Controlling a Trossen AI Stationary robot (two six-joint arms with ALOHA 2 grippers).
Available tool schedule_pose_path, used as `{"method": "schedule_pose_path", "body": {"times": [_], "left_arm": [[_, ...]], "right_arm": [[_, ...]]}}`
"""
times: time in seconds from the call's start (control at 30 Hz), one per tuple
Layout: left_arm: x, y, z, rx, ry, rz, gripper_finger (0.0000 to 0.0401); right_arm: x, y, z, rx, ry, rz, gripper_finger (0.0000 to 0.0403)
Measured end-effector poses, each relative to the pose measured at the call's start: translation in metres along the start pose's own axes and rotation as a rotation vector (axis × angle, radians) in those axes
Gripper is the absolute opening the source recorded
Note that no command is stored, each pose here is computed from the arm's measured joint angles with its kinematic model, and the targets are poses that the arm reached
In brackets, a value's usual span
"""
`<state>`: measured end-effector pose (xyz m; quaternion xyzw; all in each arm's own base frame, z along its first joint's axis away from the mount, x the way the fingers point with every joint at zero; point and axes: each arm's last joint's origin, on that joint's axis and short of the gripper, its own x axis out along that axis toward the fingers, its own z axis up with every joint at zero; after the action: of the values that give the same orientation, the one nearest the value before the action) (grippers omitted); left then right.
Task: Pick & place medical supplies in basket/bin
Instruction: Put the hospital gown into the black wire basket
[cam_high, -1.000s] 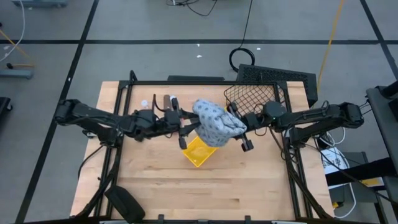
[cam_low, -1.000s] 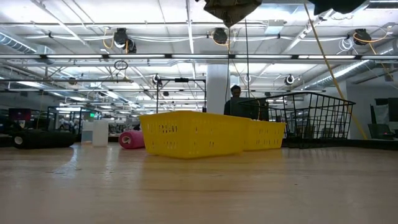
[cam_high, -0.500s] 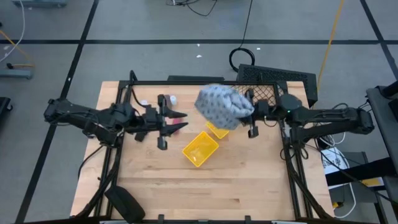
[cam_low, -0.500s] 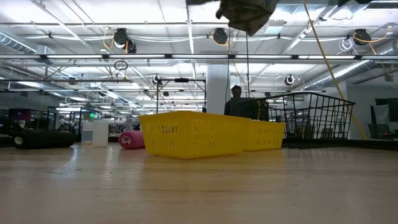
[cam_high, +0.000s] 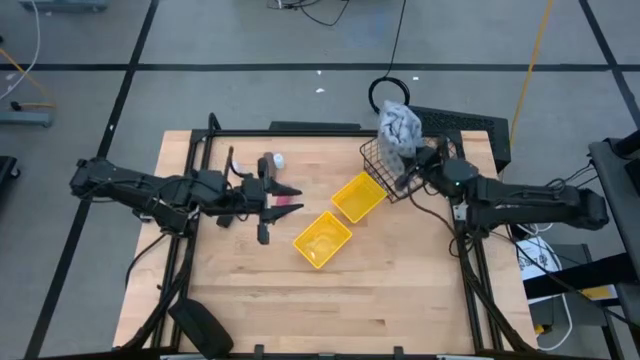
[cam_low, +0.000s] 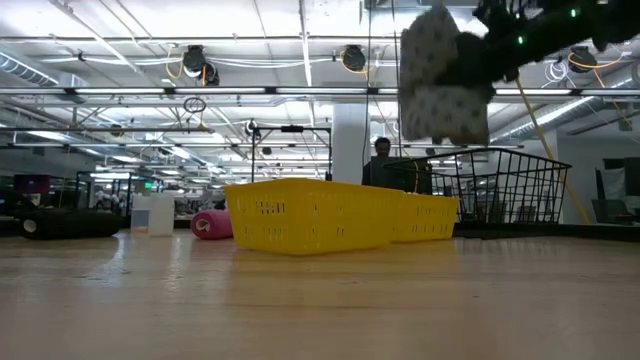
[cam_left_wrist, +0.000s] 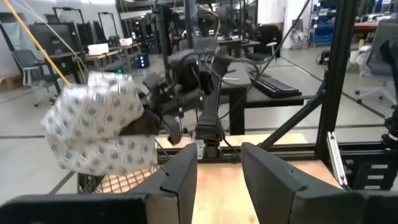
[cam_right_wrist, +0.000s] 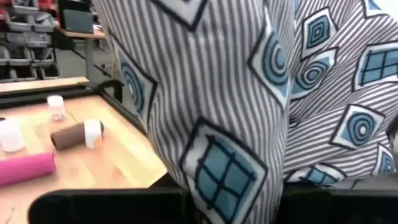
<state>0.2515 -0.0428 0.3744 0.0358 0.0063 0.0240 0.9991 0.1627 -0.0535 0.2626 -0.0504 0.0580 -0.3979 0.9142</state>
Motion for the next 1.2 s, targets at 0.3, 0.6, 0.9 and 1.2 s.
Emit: {"method": "schedule_pose_path", "body": {"times": [0.3, 0.6, 0.9, 1.2], "left_arm": [[0.001, 0.001, -0.002, -0.025, 0.018, 0.040, 0.0134], [0.001, 0.002, -0.002, -0.020, 0.022, 0.067, 0.0134], [0.001, 0.003, -0.002, -0.020, 0.024, 0.105, 0.0134], [0.001, 0.003, -0.002, -0.025, 0.023, 0.105, 0.0134]], "right_arm": [[-0.004, -0.004, -0.068, 0.208, -0.018, -0.031, 0.0047], [-0.013, -0.010, -0.101, 0.309, -0.056, -0.003, 0.0051], [-0.012, -0.010, -0.102, 0.268, -0.053, -0.001, 0.0128], [-0.011, -0.010, -0.098, 0.238, -0.058, -0.005, 0.0222]]}}
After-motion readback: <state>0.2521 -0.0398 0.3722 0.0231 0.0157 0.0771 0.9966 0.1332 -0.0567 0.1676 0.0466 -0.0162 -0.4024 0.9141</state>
